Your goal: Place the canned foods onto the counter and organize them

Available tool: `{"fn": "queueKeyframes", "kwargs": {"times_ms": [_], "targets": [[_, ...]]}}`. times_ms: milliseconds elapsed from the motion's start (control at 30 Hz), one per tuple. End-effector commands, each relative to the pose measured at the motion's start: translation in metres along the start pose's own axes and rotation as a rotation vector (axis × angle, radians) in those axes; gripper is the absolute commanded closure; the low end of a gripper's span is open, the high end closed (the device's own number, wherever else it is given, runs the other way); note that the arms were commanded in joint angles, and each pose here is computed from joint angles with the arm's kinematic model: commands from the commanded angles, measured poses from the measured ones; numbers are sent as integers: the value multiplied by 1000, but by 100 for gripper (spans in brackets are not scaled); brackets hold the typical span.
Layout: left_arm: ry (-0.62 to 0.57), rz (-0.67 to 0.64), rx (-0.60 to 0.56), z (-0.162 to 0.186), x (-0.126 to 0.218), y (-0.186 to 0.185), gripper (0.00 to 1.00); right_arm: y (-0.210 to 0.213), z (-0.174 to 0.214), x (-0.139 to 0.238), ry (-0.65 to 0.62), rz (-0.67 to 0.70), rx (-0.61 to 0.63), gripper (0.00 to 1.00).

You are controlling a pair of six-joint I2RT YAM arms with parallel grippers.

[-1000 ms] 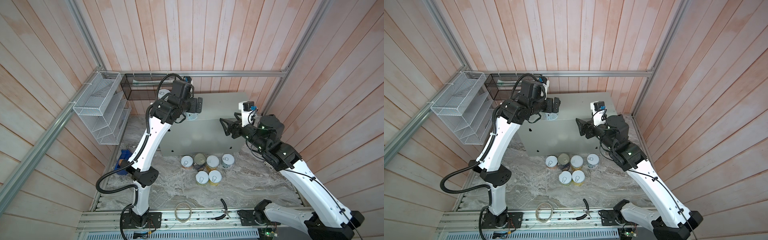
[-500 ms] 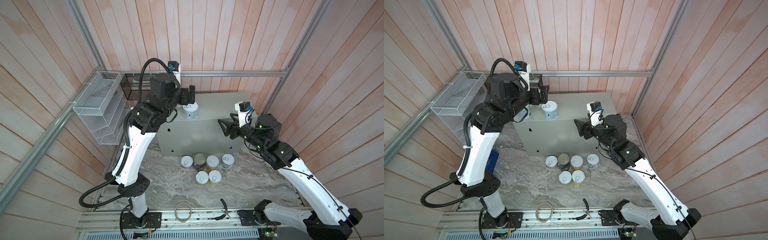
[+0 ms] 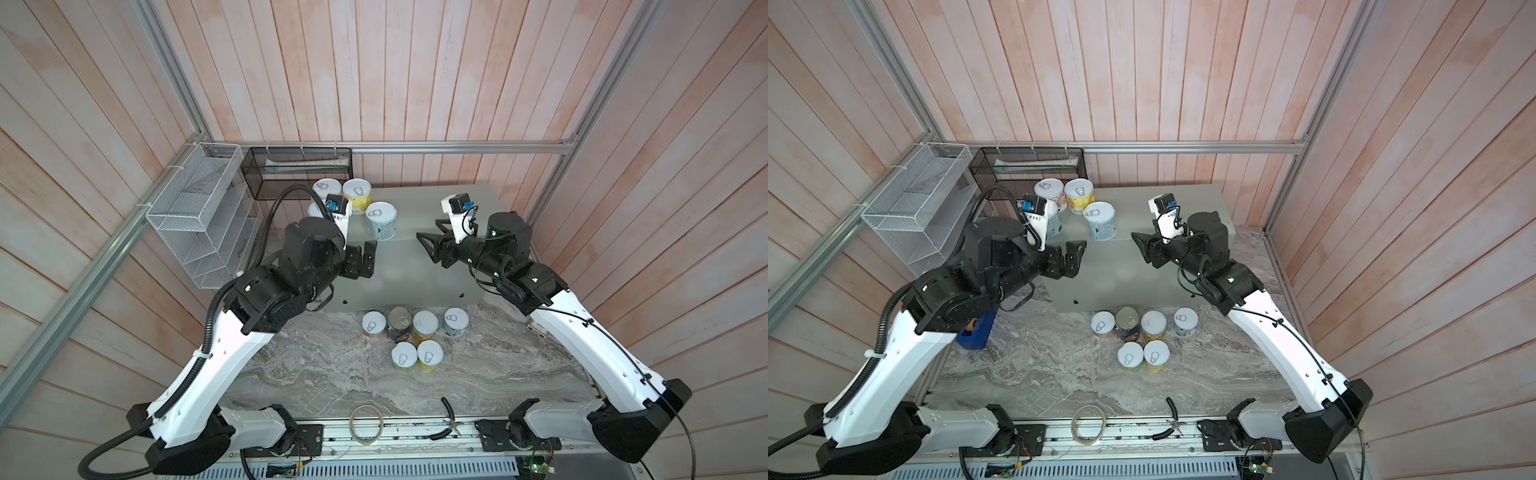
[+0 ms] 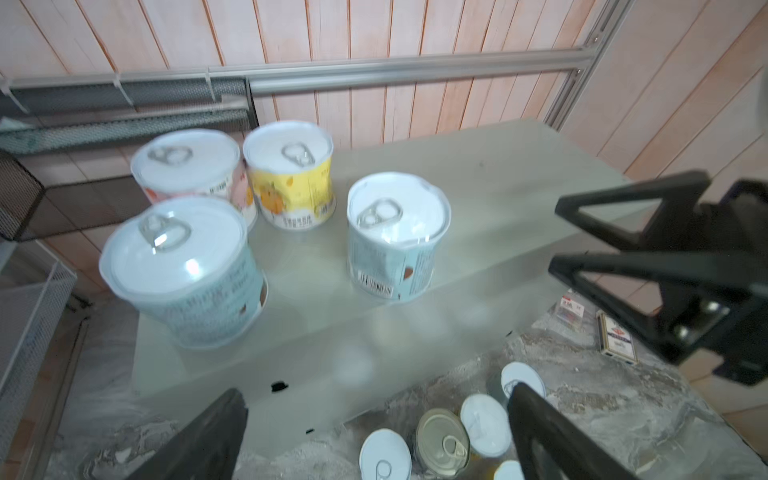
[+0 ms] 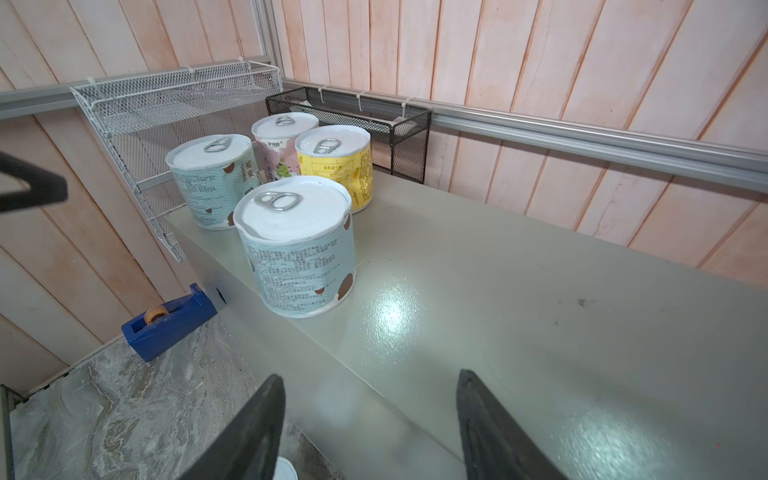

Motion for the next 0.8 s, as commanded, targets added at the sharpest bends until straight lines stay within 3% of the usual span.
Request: {"fn": "queueKeyframes", "kwargs": {"times_ms": [0, 267, 433, 767], "targets": [[-46, 25, 122, 23, 13, 0, 0, 20, -10, -9, -25, -97, 66, 37], [17, 103, 247, 100, 8, -15, 1, 34, -8, -40, 9, -181, 98, 39], [8, 175, 288, 119, -3, -30, 1, 37, -4, -58, 18, -214, 107, 40], [61, 173, 294, 151, -24, -38, 2, 44, 2, -91, 43, -283, 119, 42]]}}
Point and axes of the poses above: each gripper's point midway between its finger pads, its own x axis back along the fingers, its own y axis along the line the jaws close on, z = x × y, the point moved 3 cm from there along x, back along the fingers, and after that the axes turned 14 degrees about -x, right-handed, at the moved point
